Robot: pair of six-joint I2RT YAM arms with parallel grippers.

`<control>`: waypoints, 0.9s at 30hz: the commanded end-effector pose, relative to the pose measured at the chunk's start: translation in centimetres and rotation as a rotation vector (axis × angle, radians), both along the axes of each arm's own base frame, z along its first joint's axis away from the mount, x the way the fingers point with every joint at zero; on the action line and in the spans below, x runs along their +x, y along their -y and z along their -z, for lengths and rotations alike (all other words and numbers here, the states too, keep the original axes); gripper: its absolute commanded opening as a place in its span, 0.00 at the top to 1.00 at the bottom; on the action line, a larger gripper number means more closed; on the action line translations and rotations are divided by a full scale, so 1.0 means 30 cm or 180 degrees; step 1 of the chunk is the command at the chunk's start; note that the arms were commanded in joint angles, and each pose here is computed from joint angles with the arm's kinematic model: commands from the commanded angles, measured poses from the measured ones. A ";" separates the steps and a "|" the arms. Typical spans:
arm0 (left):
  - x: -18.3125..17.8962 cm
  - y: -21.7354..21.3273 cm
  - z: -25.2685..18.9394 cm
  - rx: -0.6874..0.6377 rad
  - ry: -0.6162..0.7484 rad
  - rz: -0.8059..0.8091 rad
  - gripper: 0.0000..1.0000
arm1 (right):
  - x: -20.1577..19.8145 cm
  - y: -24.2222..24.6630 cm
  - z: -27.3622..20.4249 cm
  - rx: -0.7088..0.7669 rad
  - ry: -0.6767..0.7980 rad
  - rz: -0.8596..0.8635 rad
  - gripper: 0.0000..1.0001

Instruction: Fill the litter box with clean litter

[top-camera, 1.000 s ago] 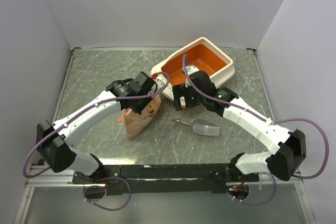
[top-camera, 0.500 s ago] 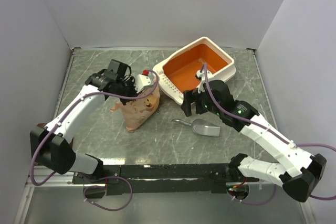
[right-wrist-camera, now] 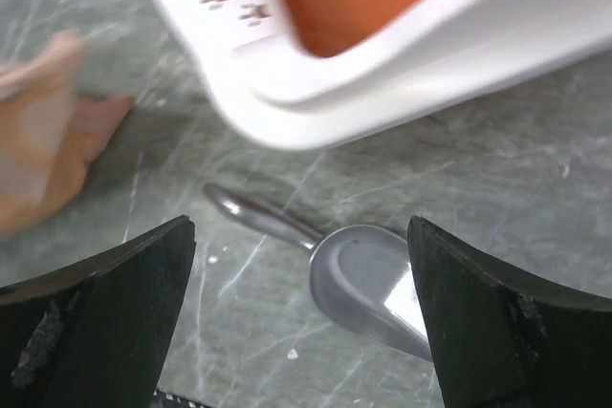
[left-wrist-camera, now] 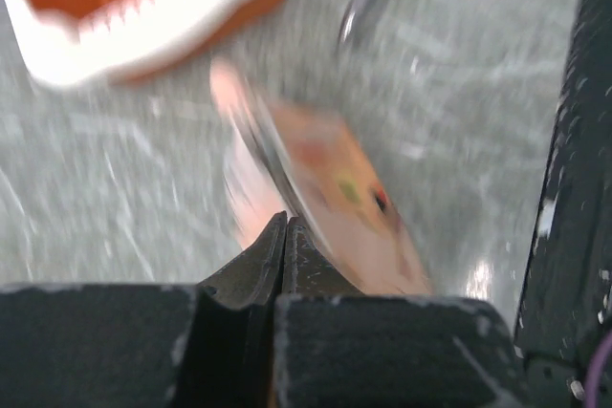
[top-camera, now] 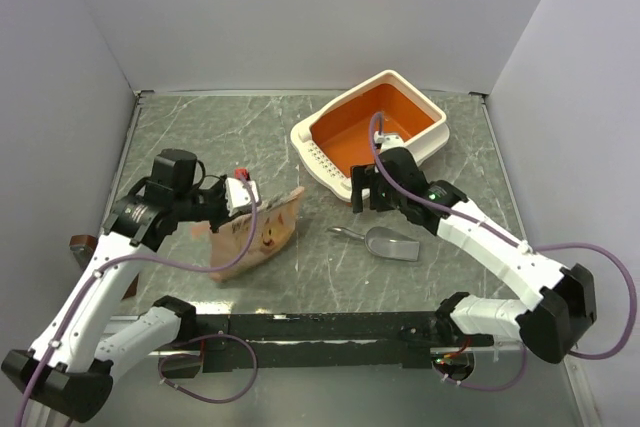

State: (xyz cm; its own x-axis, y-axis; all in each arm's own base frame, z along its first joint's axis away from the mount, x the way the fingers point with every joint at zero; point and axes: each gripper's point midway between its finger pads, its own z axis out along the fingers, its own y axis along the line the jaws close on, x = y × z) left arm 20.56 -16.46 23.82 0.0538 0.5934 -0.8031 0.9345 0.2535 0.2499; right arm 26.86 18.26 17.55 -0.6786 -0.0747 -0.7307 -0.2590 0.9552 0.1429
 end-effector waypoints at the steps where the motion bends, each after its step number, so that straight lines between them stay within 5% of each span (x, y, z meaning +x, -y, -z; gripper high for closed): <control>1: -0.010 0.122 -0.114 -0.0596 0.0382 0.0648 0.99 | 0.083 0.017 -0.014 0.0275 -0.0060 0.0540 0.03; 15: -0.006 0.131 -0.198 -0.0843 0.0522 0.0520 0.99 | 0.158 -0.100 0.158 0.0368 -0.0568 0.0619 0.02; 21: 0.101 0.060 -0.289 -0.1281 0.0789 -0.0530 0.88 | 0.223 -0.133 0.200 0.0428 -0.0581 0.0811 0.02; 27: 0.155 -0.039 -0.291 -0.1626 0.0148 -0.1742 0.80 | 0.335 -0.116 0.198 0.0422 -0.0490 0.1017 0.02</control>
State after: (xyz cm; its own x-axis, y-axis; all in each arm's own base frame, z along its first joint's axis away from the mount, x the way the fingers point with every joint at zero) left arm 22.70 -17.67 30.49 0.0819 0.2687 -0.9597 0.8122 0.5401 0.2205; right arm 32.55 21.89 9.52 -0.8303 0.1543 -0.5355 0.0206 0.9688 0.2471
